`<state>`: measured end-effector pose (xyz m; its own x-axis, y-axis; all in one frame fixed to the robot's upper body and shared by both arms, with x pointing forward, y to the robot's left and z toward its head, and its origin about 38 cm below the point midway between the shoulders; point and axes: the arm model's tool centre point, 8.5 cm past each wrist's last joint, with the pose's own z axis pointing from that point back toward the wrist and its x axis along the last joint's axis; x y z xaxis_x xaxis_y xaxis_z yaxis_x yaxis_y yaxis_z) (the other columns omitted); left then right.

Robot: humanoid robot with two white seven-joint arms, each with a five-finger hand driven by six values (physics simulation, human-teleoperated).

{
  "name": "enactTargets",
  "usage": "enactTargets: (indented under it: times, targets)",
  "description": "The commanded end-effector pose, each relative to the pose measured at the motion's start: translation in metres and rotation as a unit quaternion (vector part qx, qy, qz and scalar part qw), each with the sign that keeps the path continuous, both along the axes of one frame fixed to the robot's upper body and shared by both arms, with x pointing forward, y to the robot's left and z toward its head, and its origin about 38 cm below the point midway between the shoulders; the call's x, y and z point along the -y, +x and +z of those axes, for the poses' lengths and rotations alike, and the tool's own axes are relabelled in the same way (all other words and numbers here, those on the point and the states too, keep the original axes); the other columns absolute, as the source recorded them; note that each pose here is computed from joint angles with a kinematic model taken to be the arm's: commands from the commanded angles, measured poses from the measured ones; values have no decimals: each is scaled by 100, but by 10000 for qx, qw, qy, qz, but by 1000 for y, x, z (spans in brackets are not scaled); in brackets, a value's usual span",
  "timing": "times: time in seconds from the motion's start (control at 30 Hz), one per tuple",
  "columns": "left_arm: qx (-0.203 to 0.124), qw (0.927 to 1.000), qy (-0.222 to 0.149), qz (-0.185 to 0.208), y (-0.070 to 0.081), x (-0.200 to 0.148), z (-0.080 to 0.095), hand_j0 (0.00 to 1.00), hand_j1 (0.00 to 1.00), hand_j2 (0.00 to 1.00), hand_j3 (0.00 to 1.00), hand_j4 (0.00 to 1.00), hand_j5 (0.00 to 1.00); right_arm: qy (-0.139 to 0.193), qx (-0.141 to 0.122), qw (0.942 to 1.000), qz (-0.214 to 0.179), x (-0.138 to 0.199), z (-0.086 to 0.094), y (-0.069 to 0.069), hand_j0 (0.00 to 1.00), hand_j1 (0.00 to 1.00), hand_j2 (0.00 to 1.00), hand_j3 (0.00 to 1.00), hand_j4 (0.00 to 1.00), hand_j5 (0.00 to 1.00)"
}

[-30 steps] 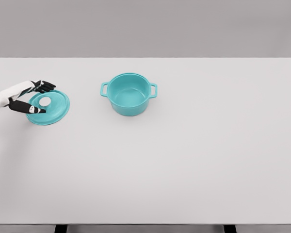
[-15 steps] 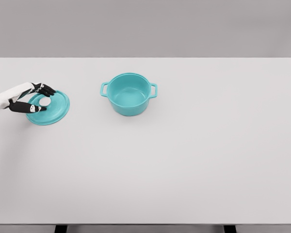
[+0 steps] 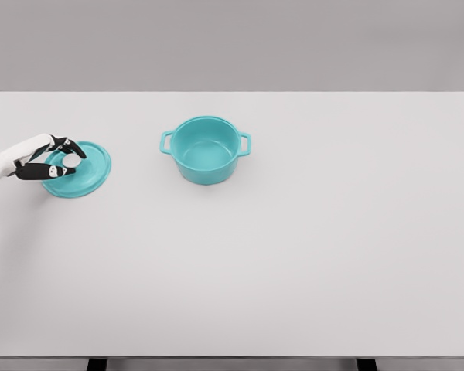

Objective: Cover the pot with left arm

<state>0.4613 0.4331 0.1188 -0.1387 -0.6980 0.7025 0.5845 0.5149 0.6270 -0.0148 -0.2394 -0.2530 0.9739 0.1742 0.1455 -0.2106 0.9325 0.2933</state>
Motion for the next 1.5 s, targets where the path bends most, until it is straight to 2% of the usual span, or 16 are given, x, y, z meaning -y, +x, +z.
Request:
enactTargets:
  times: [0.0, 0.2, 0.37, 0.57, 0.67, 0.7, 0.77, 0.93, 1.1, 1.33, 1.37, 1.47]
  targets:
    - [-31, 9997, 144, -186, -1, 7, -3, 40, 40, 40, 40, 40, 40, -4, 2, 10000, 2, 0, 0, 0, 100, 100, 100, 100, 100, 100]
    - [153, 9990, 32, -424, 2, 24, 7, 40, 40, 40, 40, 40, 40, 3, 1, 10000, 3, 0, 0, 0, 100, 100, 100, 100, 100, 100]
    - [334, 9971, -10, -688, 4, 40, 22, 41, 41, 41, 41, 41, 41, -4, 2, 10000, 2, 0, 0, 0, 100, 100, 100, 100, 100, 100]
    - [382, 9957, 3, -842, 6, 49, 29, 41, 41, 41, 41, 41, 41, 3, 1, 10000, 3, 0, 0, 0, 100, 100, 100, 100, 100, 100]
    - [477, 9952, 44, -853, 9, 47, 39, 41, 41, 41, 41, 41, 41, 3, 1, 10000, 3, 0, 0, 0, 100, 100, 100, 100, 100, 100]
    - [572, 9941, 25, -921, 11, 51, 47, 41, 41, 41, 41, 41, 41, -4, 2, 10000, 2, 0, 0, 0, 100, 100, 100, 100, 100, 100]
    - [604, 9937, 47, -947, 12, 53, 50, 41, 41, 41, 41, 41, 41, 3, 1, 10000, 3, 0, 0, 0, 100, 100, 100, 100, 100, 100]
    - [810, 9889, 67, -1245, 18, 73, 68, 41, 41, 41, 41, 41, 41, -4, 2, 10000, 2, 0, 0, 0, 100, 100, 100, 100, 100, 100]
    - [842, 9864, 105, -1409, 22, 85, 73, 41, 41, 41, 41, 41, 41, -4, 2, 10000, 2, 0, 0, 0, 100, 100, 100, 100, 100, 100]
    - [907, 9824, -49, -1632, 28, 115, 71, 41, 41, 41, 41, 41, 41, 3, 1, 10000, 3, 0, 0, 0, 100, 100, 100, 100, 100, 100]
    - [846, 9821, -29, -1683, 28, 120, 68, 41, 41, 41, 41, 41, 41, 3, 1, 10000, 3, 0, 0, 0, 100, 100, 100, 100, 100, 100]
    - [847, 9806, 14, -1770, 32, 129, 72, 41, 41, 41, 41, 41, 41, 3, 1, 10000, 3, 0, 0, 0, 100, 100, 100, 100, 100, 100]
